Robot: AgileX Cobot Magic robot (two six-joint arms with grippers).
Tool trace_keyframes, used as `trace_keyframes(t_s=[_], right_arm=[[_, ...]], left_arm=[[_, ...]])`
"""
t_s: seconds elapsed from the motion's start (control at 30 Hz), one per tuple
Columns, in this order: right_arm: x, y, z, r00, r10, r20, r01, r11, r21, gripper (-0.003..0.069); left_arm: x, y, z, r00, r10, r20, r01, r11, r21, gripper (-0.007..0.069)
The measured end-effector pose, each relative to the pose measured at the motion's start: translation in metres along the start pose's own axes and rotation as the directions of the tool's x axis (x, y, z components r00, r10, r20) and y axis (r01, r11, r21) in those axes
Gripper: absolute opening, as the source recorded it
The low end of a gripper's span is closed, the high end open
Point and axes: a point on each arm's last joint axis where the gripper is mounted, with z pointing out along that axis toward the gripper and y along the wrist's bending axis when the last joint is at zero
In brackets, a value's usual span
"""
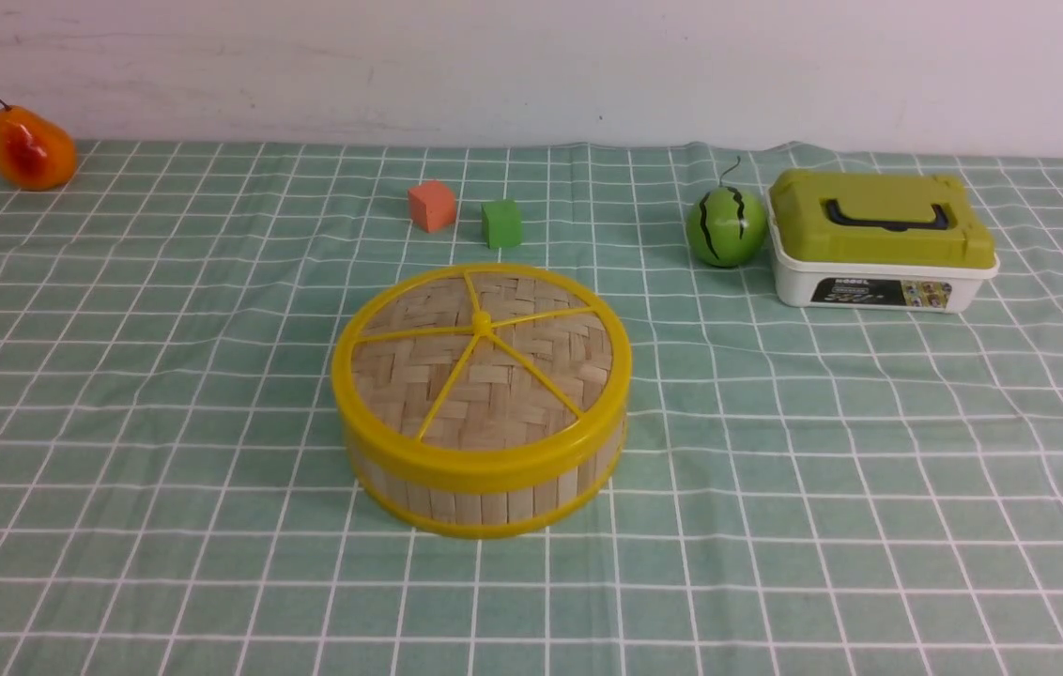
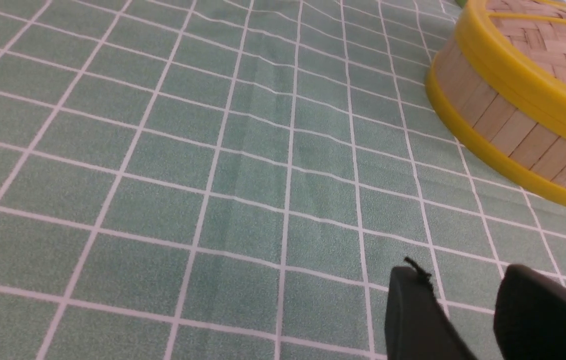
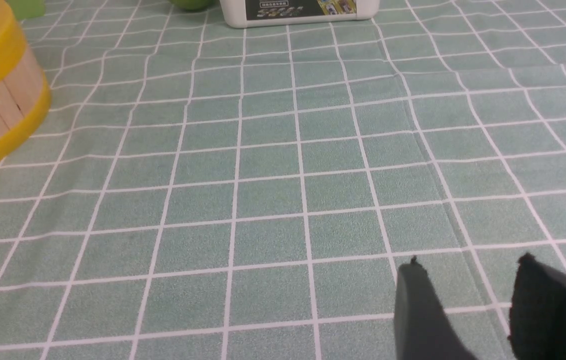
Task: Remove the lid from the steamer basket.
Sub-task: Use the left arm to lift the lid of the steamer
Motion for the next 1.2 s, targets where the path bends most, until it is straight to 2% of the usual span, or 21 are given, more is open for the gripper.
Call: trace_keyframes(t_s=[0.57,0.63,0.7,0.73,0.77,0.8,0.83,0.9,0.93,0.97,1.0,1.03,1.1,1.2], right_arm=[[0.0,0.0,0.0,1.0,0.0,0.0,0.0,1.0,0.0,0.0241],[0.0,0.0,0.0,1.0,0.0,0.0,0.0,1.0,0.0,0.0241],[0.0,0.0,0.0,1.0,0.0,0.0,0.0,1.0,0.0,0.0241],[0.0,0.0,0.0,1.0,0.0,0.0,0.0,1.0,0.0,0.0241],[0.0,0.0,0.0,1.0,0.0,0.0,0.0,1.0,0.0,0.0241],[0.0,0.0,0.0,1.0,0.0,0.0,0.0,1.0,0.0,0.0241],[0.0,0.0,0.0,1.0,0.0,0.0,0.0,1.0,0.0,0.0241],[0.0,0.0,0.0,1.0,0.0,0.0,0.0,1.0,0.0,0.0241],[0.0,0.0,0.0,1.0,0.0,0.0,0.0,1.0,0.0,0.0241],[0.0,0.0,0.0,1.0,0.0,0.0,0.0,1.0,0.0,0.0241],[0.0,0.0,0.0,1.0,0.0,0.0,0.0,1.0,0.0,0.0241],[0.0,0.0,0.0,1.0,0.0,0.0,0.0,1.0,0.0,0.0241],[0.0,0.0,0.0,1.0,0.0,0.0,0.0,1.0,0.0,0.0241],[0.0,0.0,0.0,1.0,0.0,0.0,0.0,1.0,0.0,0.0241]], left_arm=[[0.0,0.001,0.0,1.0,0.014,0.004,-0.014,1.0,-0.007,0.0238],[-0.001,-0.001,0.0,0.999,-0.041,0.01,0.041,0.999,0.007,0.0238],[-0.004,-0.005,0.0,0.977,-0.209,0.031,0.207,0.977,0.058,0.0238],[-0.005,-0.005,0.0,0.969,-0.244,0.038,0.241,0.968,0.07,0.0238],[-0.009,-0.01,-0.001,0.888,-0.457,0.042,0.448,0.883,0.14,0.0238],[-0.011,-0.011,-0.001,0.842,-0.539,0.037,0.527,0.834,0.167,0.0238],[-0.015,-0.014,-0.002,0.707,-0.707,0.012,0.688,0.691,0.222,0.0238],[-0.019,-0.015,-0.003,0.525,-0.851,-0.033,0.825,0.498,0.267,0.0238],[-0.02,-0.015,-0.003,0.496,-0.867,-0.042,0.841,0.468,0.271,0.0238],[-0.022,-0.016,-0.004,0.378,-0.923,-0.073,0.894,0.343,0.288,0.0238],[-0.023,-0.016,-0.004,0.305,-0.948,-0.094,0.918,0.266,0.296,0.0238],[-0.023,-0.016,-0.005,0.284,-0.953,-0.1,0.923,0.244,0.296,0.0238],[-0.025,-0.016,-0.005,0.214,-0.969,-0.12,0.939,0.17,0.3,0.0238],[-0.025,-0.016,-0.005,0.181,-0.975,-0.132,0.945,0.135,0.299,0.0238]])
